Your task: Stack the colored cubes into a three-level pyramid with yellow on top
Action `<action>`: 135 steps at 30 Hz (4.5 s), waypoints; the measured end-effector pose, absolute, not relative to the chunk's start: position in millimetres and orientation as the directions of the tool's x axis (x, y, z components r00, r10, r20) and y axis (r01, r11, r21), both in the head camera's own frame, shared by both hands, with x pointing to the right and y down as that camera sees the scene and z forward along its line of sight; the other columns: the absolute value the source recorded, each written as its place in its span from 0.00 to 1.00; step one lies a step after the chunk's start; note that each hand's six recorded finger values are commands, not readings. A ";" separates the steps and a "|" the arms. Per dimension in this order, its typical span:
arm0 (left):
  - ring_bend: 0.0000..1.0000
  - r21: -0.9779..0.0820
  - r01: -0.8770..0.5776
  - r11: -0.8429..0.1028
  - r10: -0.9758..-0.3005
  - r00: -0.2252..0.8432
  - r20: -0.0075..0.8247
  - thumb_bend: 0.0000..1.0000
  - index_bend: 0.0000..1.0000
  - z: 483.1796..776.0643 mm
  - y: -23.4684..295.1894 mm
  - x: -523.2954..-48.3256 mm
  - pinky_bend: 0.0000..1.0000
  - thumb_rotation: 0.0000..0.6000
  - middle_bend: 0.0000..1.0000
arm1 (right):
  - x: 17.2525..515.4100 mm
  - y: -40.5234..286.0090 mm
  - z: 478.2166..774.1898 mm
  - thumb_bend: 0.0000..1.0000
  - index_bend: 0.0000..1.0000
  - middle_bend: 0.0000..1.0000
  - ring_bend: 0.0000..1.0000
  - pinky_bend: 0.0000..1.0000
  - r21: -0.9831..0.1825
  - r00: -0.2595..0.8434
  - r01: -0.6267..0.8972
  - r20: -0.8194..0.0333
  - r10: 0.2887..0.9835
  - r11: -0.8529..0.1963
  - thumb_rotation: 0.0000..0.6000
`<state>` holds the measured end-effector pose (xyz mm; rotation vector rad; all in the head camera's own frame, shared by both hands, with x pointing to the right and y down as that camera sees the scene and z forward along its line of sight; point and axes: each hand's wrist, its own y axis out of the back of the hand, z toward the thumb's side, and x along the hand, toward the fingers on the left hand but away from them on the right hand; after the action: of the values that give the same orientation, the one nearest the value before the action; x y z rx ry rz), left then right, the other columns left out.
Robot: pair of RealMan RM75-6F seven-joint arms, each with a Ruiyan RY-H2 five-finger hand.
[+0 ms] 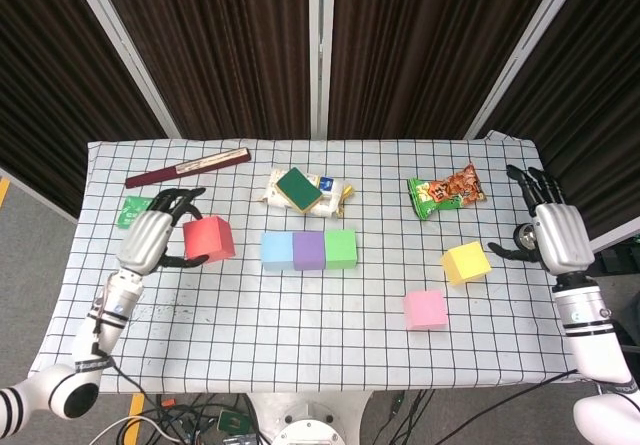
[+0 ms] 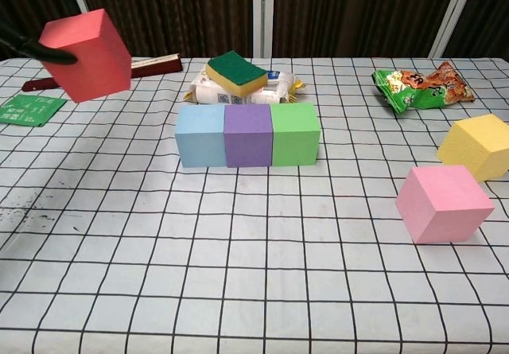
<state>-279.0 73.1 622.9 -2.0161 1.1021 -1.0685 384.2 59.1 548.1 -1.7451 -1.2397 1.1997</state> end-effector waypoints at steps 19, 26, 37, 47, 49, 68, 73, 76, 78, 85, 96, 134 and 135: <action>0.13 -0.732 -0.379 -0.566 -0.815 0.393 0.427 0.17 0.10 661.5 70.3 -170.8 0.10 1.00 0.51 | 413.1 54.0 531.3 0.00 0.00 0.16 0.00 0.00 -0.885 0.040 0.393 -0.256 0.966 -0.251 1.00; 0.13 -0.757 -0.337 -0.559 -0.815 0.389 0.429 0.17 0.10 672.6 72.0 -163.7 0.08 1.00 0.50 | 416.7 54.9 532.9 0.00 0.00 0.16 0.00 0.00 -0.879 0.034 0.407 -0.259 0.965 -0.250 1.00; 0.11 -0.793 -0.297 -0.532 -0.823 0.402 0.402 0.16 0.09 678.8 74.1 -159.9 0.07 1.00 0.34 | 422.6 55.5 535.4 0.00 0.00 0.16 0.00 0.00 -0.873 0.028 0.416 -0.267 0.963 -0.254 1.00; 0.10 -0.791 -0.282 -0.543 -0.814 0.408 0.413 0.15 0.08 682.0 75.9 -162.7 0.05 1.00 0.30 | 421.9 55.9 536.1 0.00 0.00 0.16 0.00 0.00 -0.870 0.033 0.419 -0.270 0.962 -0.258 1.00; 0.09 -0.789 -0.289 -0.543 -0.815 0.408 0.412 0.15 0.08 680.5 75.9 -163.6 0.05 1.00 0.29 | 421.4 55.5 535.5 0.00 0.00 0.16 0.00 0.00 -0.871 0.033 0.420 -0.266 0.963 -0.255 1.00; 0.04 -0.834 -0.329 -0.443 -0.895 0.219 0.389 0.00 0.14 637.7 91.3 -312.2 0.07 1.00 0.19 | 358.3 49.2 535.6 0.00 0.00 0.15 0.00 0.00 -0.852 0.197 0.379 -0.307 0.931 -0.361 1.00; 0.04 -0.829 -0.382 -0.408 -0.913 0.170 0.371 0.00 0.14 637.3 121.2 -377.7 0.07 1.00 0.19 | 314.5 43.1 540.3 0.00 0.00 0.14 0.00 0.00 -0.845 0.299 0.321 -0.338 0.892 -0.428 1.00; 0.04 -0.836 -0.378 -0.397 -0.917 0.121 0.381 0.00 0.14 634.2 149.9 -421.8 0.07 1.00 0.19 | 283.8 38.3 545.3 0.00 0.00 0.13 0.00 0.00 -0.844 0.357 0.275 -0.356 0.864 -0.461 1.00; 0.04 -0.840 -0.370 -0.397 -0.916 0.093 0.391 0.00 0.14 628.9 169.6 -442.0 0.07 1.00 0.19 | 261.1 35.2 551.5 0.00 0.00 0.13 0.00 0.00 -0.839 0.391 0.244 -0.374 0.841 -0.487 1.00; 0.04 -0.817 -0.422 -0.393 -0.909 0.045 0.414 0.00 0.14 615.7 198.2 -458.0 0.07 1.00 0.19 | 190.8 31.5 583.5 0.00 0.00 0.08 0.00 0.00 -0.793 0.458 0.165 -0.465 0.757 -0.587 1.00; 0.04 -0.854 -0.361 -0.374 -0.924 0.062 0.378 0.00 0.14 617.3 200.3 -434.8 0.06 1.00 0.19 | 68.8 49.6 634.2 0.00 0.00 0.08 0.00 0.00 -0.739 0.492 0.015 -0.581 0.649 -0.673 1.00; 0.02 -0.867 -0.254 -0.429 -0.903 0.121 0.411 0.00 0.15 619.6 195.6 -403.0 0.04 1.00 0.18 | 10.0 45.3 671.0 0.00 0.00 0.22 0.00 0.00 -0.701 0.402 0.082 -0.627 0.668 -0.708 1.00; 0.02 -0.864 -0.252 -0.435 -0.900 0.124 0.417 0.00 0.15 619.9 196.3 -402.4 0.04 1.00 0.18 | 8.5 45.4 671.6 0.00 0.00 0.22 0.00 0.00 -0.702 0.403 0.082 -0.626 0.668 -0.707 1.00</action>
<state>-402.4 196.3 619.9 -1.7833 1.1171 -1.3344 8.5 45.4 671.6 -2.0792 -0.6362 1.3042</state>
